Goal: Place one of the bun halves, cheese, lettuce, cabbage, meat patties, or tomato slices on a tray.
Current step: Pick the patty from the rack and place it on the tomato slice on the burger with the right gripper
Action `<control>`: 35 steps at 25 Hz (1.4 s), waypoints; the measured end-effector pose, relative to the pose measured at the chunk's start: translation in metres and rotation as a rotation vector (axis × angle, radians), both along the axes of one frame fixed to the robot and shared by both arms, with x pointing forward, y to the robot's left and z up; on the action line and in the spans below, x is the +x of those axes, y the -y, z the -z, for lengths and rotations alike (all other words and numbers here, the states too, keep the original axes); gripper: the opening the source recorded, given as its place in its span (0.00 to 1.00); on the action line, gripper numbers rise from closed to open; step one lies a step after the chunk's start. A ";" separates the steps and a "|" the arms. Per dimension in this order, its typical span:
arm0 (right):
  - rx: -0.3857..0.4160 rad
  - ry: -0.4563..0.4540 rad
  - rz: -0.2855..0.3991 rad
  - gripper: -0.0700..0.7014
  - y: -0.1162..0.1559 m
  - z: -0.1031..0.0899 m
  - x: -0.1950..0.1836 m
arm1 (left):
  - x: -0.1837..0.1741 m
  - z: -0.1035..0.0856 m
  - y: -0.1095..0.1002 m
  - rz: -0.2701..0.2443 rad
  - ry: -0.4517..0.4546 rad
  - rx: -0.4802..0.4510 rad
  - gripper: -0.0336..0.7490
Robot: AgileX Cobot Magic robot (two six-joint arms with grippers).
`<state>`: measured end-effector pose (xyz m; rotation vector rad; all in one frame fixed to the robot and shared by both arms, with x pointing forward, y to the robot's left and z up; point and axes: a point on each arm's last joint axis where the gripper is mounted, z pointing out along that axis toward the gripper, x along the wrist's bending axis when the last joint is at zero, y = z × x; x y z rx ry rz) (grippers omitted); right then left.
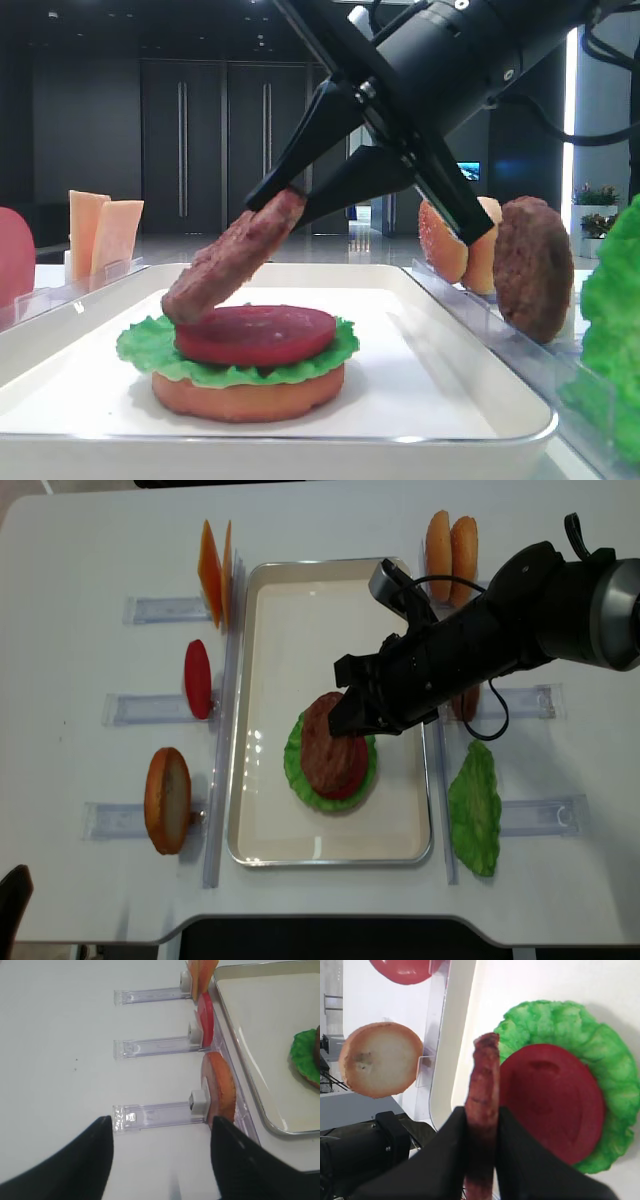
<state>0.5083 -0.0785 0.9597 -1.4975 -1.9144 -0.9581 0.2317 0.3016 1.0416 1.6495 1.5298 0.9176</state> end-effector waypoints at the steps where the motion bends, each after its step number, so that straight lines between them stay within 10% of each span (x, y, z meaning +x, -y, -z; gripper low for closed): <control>1: 0.000 0.000 0.000 0.24 0.000 0.000 0.000 | 0.000 0.000 0.000 0.000 0.000 0.000 0.64; 35: -0.029 -0.014 -0.002 0.24 0.000 0.011 0.002 | 0.000 0.000 0.000 -0.003 0.000 -0.005 0.64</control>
